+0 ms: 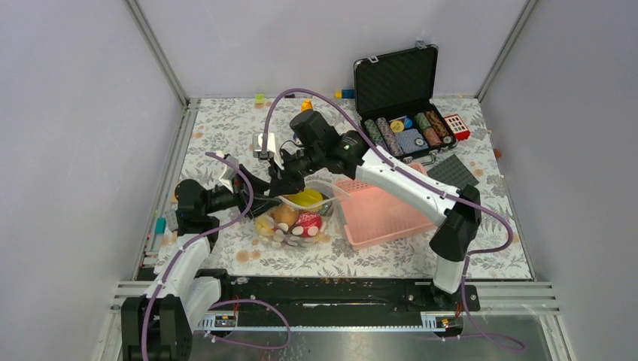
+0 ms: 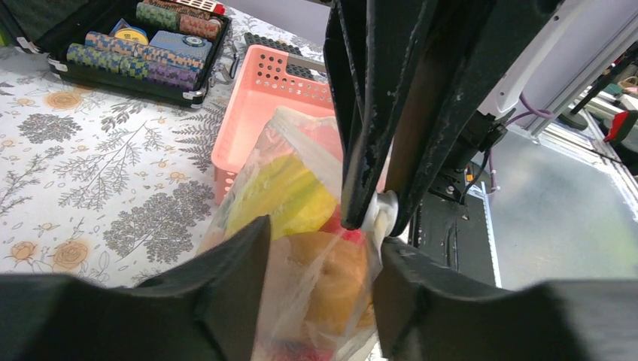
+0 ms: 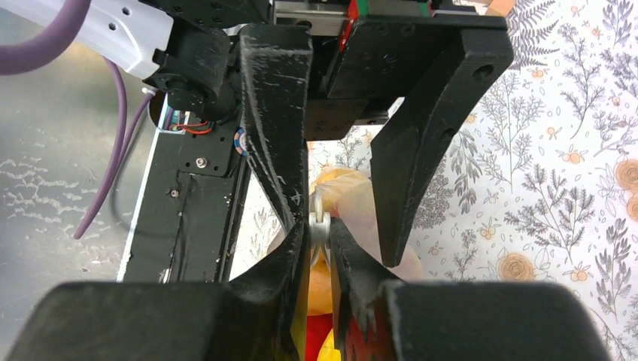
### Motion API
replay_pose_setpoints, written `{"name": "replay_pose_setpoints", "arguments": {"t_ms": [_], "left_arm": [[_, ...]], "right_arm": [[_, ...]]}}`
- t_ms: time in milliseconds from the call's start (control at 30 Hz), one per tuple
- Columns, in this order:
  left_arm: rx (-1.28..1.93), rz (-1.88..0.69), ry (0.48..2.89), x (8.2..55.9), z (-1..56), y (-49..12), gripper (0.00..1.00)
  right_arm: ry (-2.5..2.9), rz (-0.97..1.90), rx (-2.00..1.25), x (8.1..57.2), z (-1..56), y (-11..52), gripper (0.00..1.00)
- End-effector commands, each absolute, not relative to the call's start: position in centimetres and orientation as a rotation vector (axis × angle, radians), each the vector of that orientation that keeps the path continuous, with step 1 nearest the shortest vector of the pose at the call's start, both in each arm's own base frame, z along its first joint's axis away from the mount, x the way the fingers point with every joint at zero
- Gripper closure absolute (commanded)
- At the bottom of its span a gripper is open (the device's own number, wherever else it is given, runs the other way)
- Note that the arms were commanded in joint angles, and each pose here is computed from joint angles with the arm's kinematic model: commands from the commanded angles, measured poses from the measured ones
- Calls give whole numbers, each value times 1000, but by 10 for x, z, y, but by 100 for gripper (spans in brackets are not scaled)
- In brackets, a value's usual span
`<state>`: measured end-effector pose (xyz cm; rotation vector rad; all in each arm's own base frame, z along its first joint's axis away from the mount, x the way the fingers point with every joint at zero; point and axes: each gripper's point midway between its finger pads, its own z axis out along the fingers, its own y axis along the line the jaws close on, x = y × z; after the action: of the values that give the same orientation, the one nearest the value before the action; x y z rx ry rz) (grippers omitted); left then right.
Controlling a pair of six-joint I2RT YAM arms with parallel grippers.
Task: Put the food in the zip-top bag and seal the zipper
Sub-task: Zip the zipper food storage bag at the center of the board.
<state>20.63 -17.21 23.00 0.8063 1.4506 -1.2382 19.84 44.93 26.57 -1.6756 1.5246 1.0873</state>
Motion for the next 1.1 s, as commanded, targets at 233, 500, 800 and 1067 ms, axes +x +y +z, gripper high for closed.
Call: {"name": "replay_pose_setpoints", "arguments": {"t_ms": [233,500,800,1067], "left_arm": [[854,-1230,1377,204,248,-174,69],[881,-1245,1357,196,251,-181,96],[749,-1103,1299,208,255,-174,100],[752,-1035,1304,211,249,-171,100]], "right_arm": [[1390,1085,-1829,192,283,448,96],[1406,1034,-1835,200,277,451,96],[1463,923,-1850,208,268,438,95],[1501,852,-1850,212,261,427,95]]}}
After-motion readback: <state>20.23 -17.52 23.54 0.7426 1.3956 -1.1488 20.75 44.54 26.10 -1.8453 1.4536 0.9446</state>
